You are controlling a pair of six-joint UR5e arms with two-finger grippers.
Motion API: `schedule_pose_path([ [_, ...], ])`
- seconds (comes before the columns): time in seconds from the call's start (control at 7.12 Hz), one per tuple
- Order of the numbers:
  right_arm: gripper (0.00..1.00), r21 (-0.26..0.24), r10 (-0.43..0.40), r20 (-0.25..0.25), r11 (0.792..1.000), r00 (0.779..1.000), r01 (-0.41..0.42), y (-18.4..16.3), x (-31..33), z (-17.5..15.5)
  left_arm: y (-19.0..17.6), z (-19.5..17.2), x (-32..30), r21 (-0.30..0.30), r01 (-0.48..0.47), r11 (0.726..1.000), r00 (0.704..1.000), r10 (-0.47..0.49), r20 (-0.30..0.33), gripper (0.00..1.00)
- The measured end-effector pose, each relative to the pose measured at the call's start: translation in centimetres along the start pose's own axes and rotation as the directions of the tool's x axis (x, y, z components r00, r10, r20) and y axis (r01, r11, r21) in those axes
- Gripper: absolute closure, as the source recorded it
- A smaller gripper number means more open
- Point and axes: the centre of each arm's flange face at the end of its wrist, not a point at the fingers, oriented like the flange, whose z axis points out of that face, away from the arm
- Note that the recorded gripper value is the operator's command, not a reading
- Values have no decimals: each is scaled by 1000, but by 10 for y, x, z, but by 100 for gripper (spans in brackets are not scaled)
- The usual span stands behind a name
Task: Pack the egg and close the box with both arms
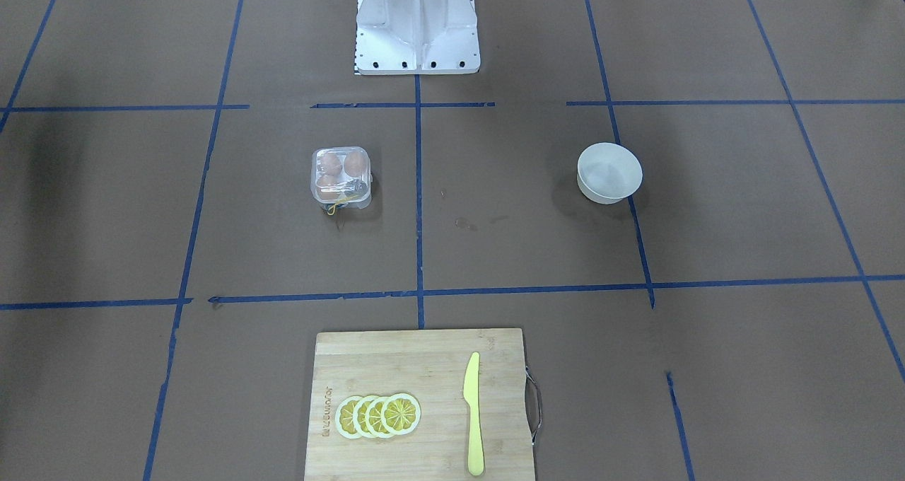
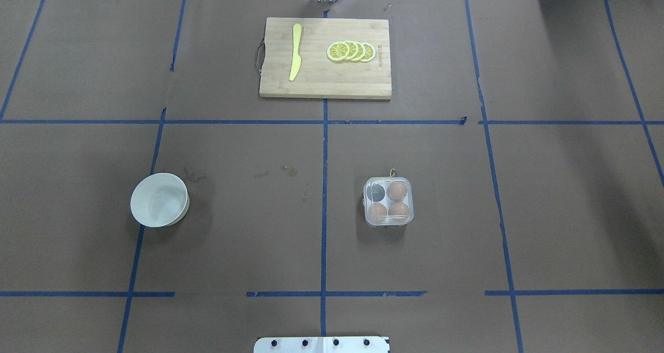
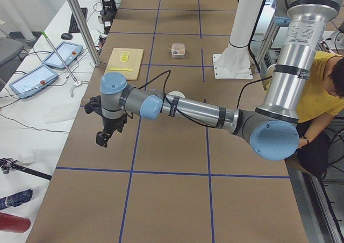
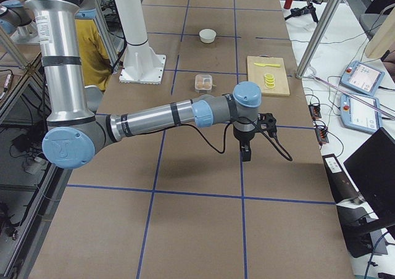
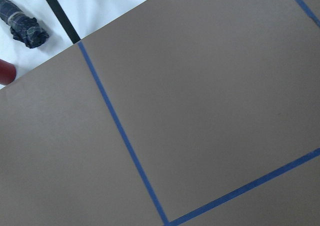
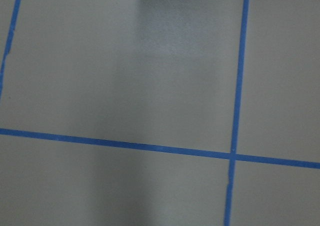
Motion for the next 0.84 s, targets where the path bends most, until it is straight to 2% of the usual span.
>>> schedule_pose_path([
  [0.28,0,-71,-28,-28,997,999,26,-13,18,0,30,9,-15,-158,76,984,996,-83,-41,0],
  [0.42,0,-86,-20,-28,996,999,18,-15,23,4,49,17,-16,-197,97,976,993,-109,-52,0],
  [0.84,0,-116,8,29,993,1000,-4,-15,27,20,50,10,-8,-147,60,987,997,-68,-48,0],
])
